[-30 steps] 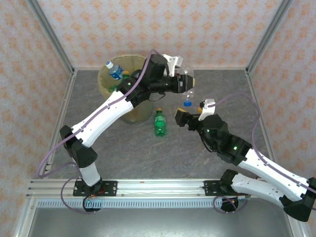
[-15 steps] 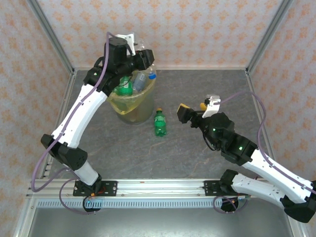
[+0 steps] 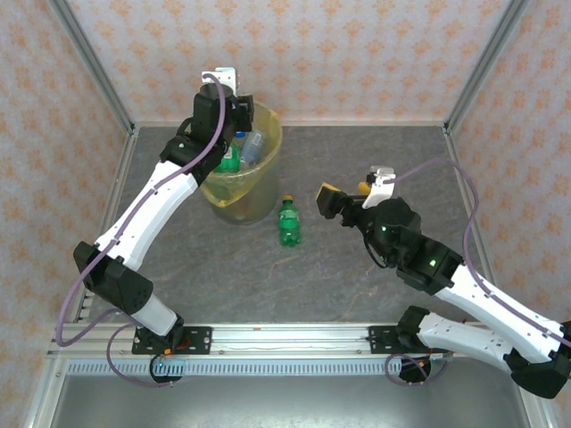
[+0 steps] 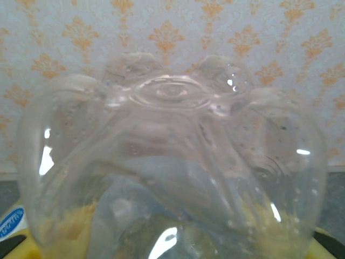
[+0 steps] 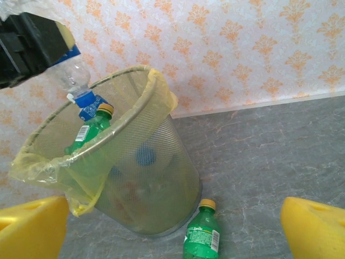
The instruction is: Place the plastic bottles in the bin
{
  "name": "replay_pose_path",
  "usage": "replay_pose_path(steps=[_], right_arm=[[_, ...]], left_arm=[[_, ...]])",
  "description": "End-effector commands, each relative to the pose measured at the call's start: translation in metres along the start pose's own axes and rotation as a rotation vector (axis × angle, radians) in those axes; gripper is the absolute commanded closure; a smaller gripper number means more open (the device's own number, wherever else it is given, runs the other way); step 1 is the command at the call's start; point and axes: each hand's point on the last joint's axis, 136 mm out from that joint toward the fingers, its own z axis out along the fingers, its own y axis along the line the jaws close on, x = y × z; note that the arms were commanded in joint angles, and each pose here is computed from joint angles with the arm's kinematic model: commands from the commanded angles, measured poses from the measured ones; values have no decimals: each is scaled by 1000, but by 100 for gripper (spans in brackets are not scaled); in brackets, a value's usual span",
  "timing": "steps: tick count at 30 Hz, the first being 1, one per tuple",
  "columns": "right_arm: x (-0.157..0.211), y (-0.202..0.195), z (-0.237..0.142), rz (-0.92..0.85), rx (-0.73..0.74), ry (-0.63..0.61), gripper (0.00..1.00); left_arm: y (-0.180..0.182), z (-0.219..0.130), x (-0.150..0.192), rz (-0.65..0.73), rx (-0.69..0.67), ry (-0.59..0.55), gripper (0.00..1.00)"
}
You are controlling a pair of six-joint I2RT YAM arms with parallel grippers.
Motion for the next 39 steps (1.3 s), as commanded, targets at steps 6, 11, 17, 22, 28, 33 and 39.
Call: replay_pose_path(steps=[6,11,17,22,28,33,39], right_arm=[[-13,10,0,11,-13,-5,0],[-17,11,3,5,0,-5,0],[-18,8,1,13,10,-12,0],[-19,7,2,11,19,-19,0],[-17,9,7,-3,23,-13,0],[-13,10,13,-16,25,-4,0],[-1,8,23,-37,45,26,0]], left_arm=[[9,38,-12,43,-66,-111,54],[8,65,2,55,-67,-84,53],[14,86,14,35,-58,-60,52],[14,91,18,34,-43,-49,35],[18,74,-8,0,-52,-92,1],[19,55,-36,-26,-44,-123,1],[8,33,-54,-97,50,-107,1]])
